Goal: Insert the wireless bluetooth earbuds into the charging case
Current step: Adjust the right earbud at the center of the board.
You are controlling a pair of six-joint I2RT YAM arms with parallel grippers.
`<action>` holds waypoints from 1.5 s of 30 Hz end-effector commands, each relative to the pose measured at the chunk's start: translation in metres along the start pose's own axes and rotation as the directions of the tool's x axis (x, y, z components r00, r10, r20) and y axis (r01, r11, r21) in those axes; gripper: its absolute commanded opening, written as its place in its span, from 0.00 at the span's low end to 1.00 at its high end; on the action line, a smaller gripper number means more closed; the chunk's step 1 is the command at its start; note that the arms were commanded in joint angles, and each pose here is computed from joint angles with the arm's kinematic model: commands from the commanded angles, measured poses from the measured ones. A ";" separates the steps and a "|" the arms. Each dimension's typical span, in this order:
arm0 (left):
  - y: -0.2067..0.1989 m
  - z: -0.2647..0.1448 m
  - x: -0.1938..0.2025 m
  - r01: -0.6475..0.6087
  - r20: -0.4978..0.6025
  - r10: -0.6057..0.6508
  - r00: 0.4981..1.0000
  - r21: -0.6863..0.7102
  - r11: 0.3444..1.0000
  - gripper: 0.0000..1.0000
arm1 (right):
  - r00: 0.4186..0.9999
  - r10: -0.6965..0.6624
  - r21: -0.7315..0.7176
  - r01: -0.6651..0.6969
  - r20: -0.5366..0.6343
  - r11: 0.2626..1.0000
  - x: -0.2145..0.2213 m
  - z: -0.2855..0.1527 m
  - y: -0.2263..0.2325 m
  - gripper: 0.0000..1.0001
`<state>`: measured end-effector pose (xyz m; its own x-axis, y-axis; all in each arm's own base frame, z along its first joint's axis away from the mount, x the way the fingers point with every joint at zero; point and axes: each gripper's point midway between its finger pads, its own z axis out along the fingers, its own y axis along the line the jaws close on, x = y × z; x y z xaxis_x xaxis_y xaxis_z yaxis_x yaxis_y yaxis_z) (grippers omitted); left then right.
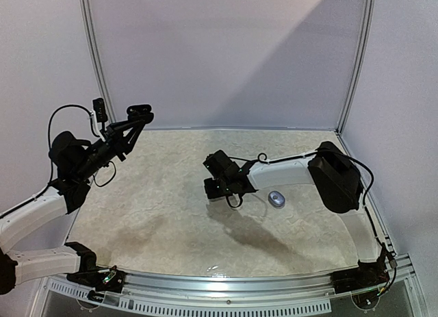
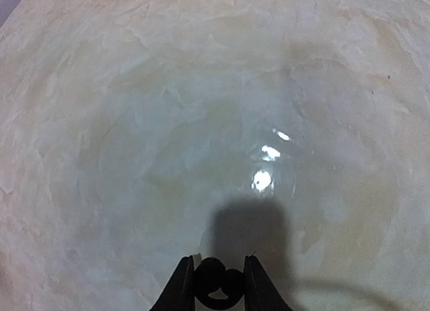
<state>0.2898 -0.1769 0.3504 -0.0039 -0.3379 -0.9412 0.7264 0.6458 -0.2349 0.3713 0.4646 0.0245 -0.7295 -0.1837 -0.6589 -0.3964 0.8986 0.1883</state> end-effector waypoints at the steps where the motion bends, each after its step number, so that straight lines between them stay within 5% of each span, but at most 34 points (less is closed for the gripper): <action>1: 0.002 -0.003 0.005 -0.010 -0.016 0.010 1.000 -0.004 1.000 0.00 | 0.994 -0.039 -0.005 0.038 -0.100 0.999 0.017 -0.044 0.005 0.17; 13: 0.001 -0.001 0.010 -0.005 -0.029 0.005 1.000 0.015 1.000 0.00 | 0.875 0.001 0.044 0.023 -0.483 0.999 0.082 -0.131 -0.015 0.19; 21: -0.005 -0.001 0.014 -0.015 -0.045 0.017 0.999 0.055 0.998 0.00 | 0.725 -0.015 -0.060 -0.036 -0.689 0.998 0.109 -0.163 0.006 0.20; 26: -0.011 -0.002 0.015 -0.029 -0.052 0.034 0.998 0.086 0.996 0.00 | 0.580 -0.002 -0.031 -0.040 -0.815 0.999 0.130 -0.174 0.005 0.19; 36: -0.016 -0.004 0.015 -0.031 -0.052 0.037 0.998 0.107 0.994 0.00 | 0.410 0.016 -0.026 -0.096 -0.912 0.995 0.169 -0.177 0.010 0.20; 45: -0.016 -0.004 0.015 -0.030 -0.051 0.035 0.998 0.106 0.994 0.00 | 0.423 0.036 0.047 0.016 -0.905 0.999 0.175 -0.151 -0.007 0.22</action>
<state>0.2777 -0.1906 0.3411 -0.0185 -0.2846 -0.9585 0.7922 0.5806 -0.1877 0.1558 0.3699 0.0274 -0.8258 -0.4169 0.3797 -0.3627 0.9083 0.2084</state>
